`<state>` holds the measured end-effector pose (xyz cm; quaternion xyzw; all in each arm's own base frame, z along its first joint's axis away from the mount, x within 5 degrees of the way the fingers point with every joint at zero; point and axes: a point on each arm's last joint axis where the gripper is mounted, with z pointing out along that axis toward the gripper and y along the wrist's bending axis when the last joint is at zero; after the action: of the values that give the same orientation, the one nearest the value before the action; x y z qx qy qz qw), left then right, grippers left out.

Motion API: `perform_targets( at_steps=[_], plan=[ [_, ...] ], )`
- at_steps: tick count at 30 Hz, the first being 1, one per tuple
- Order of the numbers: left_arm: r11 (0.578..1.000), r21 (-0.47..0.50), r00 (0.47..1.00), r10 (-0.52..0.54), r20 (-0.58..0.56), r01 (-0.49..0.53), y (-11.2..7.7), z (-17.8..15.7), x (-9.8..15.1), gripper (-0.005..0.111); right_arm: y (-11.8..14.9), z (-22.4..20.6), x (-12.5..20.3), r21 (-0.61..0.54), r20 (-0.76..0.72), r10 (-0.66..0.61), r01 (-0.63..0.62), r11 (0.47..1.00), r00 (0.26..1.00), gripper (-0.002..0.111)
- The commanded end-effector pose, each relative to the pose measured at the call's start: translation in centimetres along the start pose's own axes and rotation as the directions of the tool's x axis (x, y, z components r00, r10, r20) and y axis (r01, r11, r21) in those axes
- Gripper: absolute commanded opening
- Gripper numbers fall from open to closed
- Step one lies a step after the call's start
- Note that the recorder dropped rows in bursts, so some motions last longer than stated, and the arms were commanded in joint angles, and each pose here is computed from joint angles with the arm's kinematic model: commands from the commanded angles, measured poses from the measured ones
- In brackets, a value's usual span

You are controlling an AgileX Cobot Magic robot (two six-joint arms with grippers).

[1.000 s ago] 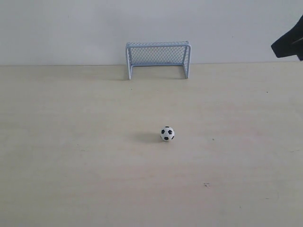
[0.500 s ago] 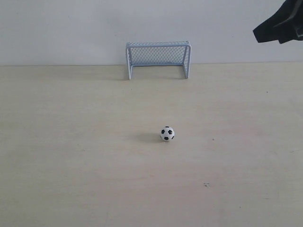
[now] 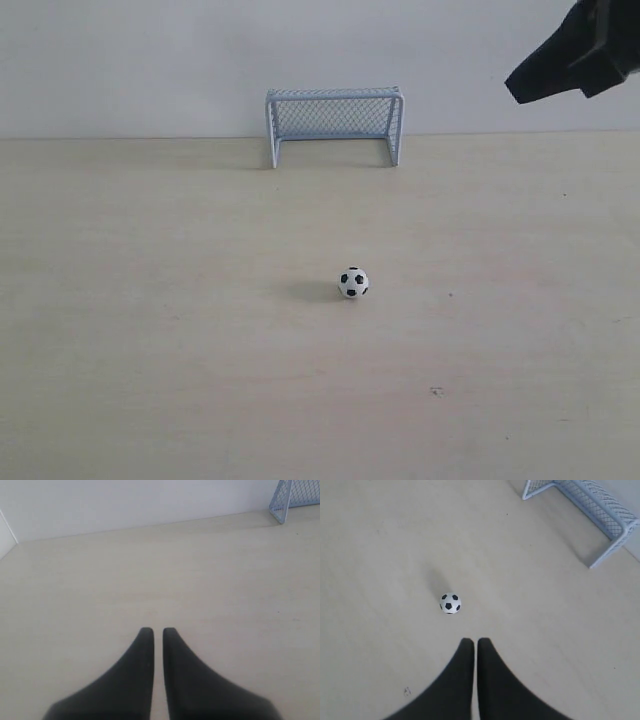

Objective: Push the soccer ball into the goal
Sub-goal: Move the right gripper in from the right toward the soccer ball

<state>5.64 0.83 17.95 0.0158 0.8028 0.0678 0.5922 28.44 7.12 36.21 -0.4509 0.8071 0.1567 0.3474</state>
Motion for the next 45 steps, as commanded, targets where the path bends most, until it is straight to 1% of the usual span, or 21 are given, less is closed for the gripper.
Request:
perform_targets(
  at_steps=[1, 4, 8, 14, 21, 24, 26, 36, 45],
  plan=[
    [1.0, 0.008, 1.0, -0.006, 0.003, 0.006, 0.0, 0.0, -0.2, 0.006, -0.5, 0.9, -0.3, -0.042, -0.007, -0.015, 0.015, 0.999, 1.0, 0.0],
    [1.0, 0.008, 1.0, -0.006, 0.003, 0.006, 0.0, 0.0, -0.2, 0.006, -0.4, 1.9, -0.6, -0.075, -0.03, -0.058, 0.055, 0.996, 0.998, 0.0],
    [1.0, 0.008, 1.0, -0.006, 0.003, 0.006, 0.0, 0.0, -0.2, 0.006, 0.3, 3.7, -1.7, -0.114, -0.077, -0.148, 0.138, 0.984, 0.986, 0.0],
    [1.0, 0.008, 1.0, -0.006, 0.003, 0.006, 0.0, 0.0, -0.2, 0.006, 1.3, 6.3, -3.0, -0.163, -0.149, -0.229, 0.205, 0.965, 0.962, 0.0],
    [1.0, 0.008, 1.0, -0.006, 0.003, 0.006, 0.0, 0.0, -0.2, 0.006, 1.9, 9.3, -2.3, -0.242, -0.275, -0.258, 0.193, 0.951, 0.926, 0.0],
    [1.0, 0.008, 1.0, -0.006, 0.003, 0.006, 0.0, 0.0, -0.2, 0.006, 1.8, 10.2, -1.7, -0.275, -0.311, -0.248, 0.163, 0.948, 0.917, 0.0],
    [1.0, 0.008, 1.0, -0.006, 0.003, 0.006, 0.0, 0.0, -0.2, 0.006, 1.6, 10.7, -1.3, -0.277, -0.333, -0.249, 0.158, 0.948, 0.909, 0.0],
    [1.0, 0.008, 1.0, -0.006, 0.003, 0.006, 0.0, 0.0, -0.2, 0.006, 1.2, 12.5, -0.5, -0.309, -0.36, -0.25, 0.138, 0.941, 0.899, 0.0],
    [1.0, 0.008, 1.0, -0.006, 0.003, 0.006, 0.0, 0.0, -0.2, 0.006, 1.1, 12.8, -0.4, -0.32, -0.358, -0.264, 0.148, 0.936, 0.896, 0.0]
  ],
)
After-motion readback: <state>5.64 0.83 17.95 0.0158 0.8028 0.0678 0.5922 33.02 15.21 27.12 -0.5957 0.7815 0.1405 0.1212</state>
